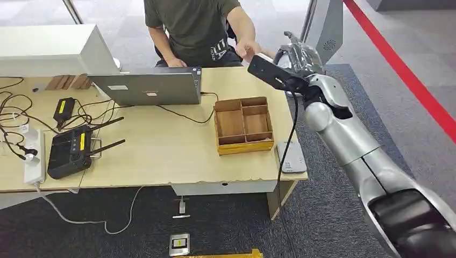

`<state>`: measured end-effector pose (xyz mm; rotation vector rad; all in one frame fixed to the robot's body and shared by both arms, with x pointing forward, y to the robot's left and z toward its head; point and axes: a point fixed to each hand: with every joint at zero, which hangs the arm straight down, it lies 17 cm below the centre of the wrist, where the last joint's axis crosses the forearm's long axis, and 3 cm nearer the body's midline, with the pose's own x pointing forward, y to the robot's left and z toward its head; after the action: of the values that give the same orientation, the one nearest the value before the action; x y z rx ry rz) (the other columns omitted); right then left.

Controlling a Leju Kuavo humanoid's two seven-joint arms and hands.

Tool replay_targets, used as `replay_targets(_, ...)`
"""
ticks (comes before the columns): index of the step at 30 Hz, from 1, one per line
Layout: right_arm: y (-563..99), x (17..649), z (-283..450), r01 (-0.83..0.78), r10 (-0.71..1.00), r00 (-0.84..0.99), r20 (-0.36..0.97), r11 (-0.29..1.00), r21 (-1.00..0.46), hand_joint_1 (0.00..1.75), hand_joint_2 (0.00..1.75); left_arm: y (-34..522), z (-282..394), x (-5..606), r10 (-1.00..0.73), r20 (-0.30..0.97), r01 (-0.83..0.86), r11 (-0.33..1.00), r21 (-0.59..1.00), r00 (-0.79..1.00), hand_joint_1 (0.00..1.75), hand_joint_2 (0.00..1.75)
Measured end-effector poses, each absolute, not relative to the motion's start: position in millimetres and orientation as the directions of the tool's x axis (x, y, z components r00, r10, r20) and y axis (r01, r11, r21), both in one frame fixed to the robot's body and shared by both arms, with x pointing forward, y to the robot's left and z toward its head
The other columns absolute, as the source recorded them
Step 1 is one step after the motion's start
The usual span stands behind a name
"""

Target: Pass the card to the sensor for recognition and then transmit it.

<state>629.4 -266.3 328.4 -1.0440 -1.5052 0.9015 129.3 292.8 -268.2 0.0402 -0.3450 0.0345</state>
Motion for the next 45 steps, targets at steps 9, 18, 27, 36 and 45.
replay_targets(9, -270, 636, 304, 0.13, 0.964, -0.027, 0.264, 0.265, -0.955, 1.75, 1.75, 289, -267, 132, 0.048, 0.358, -0.06, 0.998, 0.022, 0.932, 0.0, 0.0)
replay_targets(18, -294, 644, 274, 0.098, 0.964, 0.014, 0.266, 0.263, -0.96, 1.75, 1.75, 297, -269, 127, 0.095, 0.33, -0.115, 0.993, 0.04, 0.939, 0.0, 0.0)
replay_targets(27, -299, 650, 257, 0.065, 0.966, 0.033, 0.257, 0.254, -0.965, 0.0, 1.75, 304, -273, 118, 0.128, 0.28, -0.153, 0.986, 0.067, 0.952, 0.0, 0.0)
replay_targets(36, -298, 656, 264, 0.122, 0.961, 0.025, 0.276, 0.271, -0.955, 0.0, 0.0, 307, -272, 119, 0.153, 0.281, -0.181, 0.981, 0.075, 0.947, 0.0, 0.0)
replay_targets(45, -309, 657, 265, 0.124, 0.966, 0.045, 0.255, 0.248, -0.961, 0.0, 0.0, 307, -272, 121, 0.149, 0.301, -0.176, 0.982, 0.065, 0.942, 0.0, 0.0)
